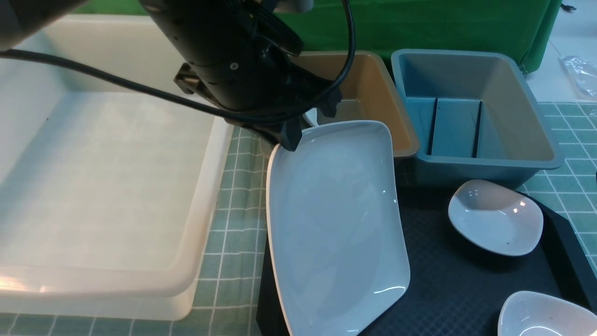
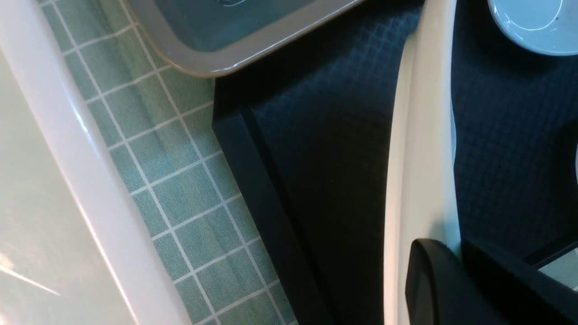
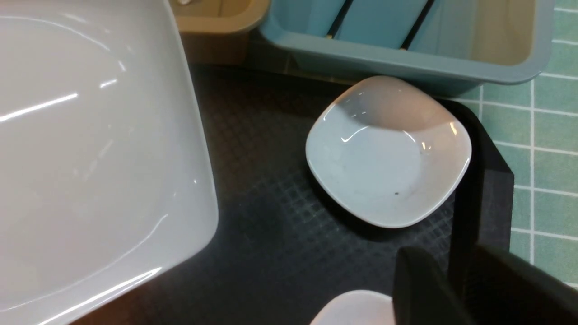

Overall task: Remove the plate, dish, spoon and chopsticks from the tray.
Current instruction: Use the left arm to grab a plate from the dinner plate

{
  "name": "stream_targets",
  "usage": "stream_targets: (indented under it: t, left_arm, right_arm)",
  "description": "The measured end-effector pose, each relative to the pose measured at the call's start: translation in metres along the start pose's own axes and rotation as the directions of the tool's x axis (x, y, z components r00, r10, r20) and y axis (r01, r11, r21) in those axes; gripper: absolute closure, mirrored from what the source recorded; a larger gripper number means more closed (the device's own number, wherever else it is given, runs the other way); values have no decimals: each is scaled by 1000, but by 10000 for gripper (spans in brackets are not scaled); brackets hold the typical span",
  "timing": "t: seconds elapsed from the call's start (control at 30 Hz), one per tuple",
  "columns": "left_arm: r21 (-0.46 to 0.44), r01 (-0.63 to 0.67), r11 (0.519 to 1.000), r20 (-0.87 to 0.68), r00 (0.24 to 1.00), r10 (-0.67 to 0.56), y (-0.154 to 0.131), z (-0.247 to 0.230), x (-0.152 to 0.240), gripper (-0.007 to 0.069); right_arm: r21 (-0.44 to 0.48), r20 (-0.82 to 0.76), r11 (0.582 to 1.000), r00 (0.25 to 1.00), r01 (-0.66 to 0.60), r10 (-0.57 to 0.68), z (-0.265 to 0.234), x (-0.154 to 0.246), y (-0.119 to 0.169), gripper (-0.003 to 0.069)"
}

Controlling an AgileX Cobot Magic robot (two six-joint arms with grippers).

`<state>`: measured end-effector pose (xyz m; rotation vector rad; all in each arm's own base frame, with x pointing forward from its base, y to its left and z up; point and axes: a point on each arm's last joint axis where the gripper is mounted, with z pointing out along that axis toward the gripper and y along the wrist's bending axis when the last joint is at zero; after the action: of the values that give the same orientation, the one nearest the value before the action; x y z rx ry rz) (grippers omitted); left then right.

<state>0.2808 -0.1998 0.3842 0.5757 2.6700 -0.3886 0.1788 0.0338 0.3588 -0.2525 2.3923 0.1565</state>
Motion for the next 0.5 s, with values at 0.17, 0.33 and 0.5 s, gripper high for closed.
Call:
stream_targets:
  t: [0.17, 0.33, 0.5]
  left_arm:
    - [-9, -4, 1000, 9, 1000, 4, 1, -3, 1, 594]
    - [-9, -4, 1000, 11, 1000, 4, 1, -4, 1, 594]
    - [-5, -7, 1000, 34, 999, 7, -1, -10, -2, 594]
  right_arm:
    - [0, 4, 1000, 1000, 0, 0, 0, 0, 0, 463]
    - [-2, 13, 1000, 1000, -2, 2, 0, -1, 0, 463]
    - [-3, 14, 1000, 1000, -3, 3, 0, -1, 0, 463]
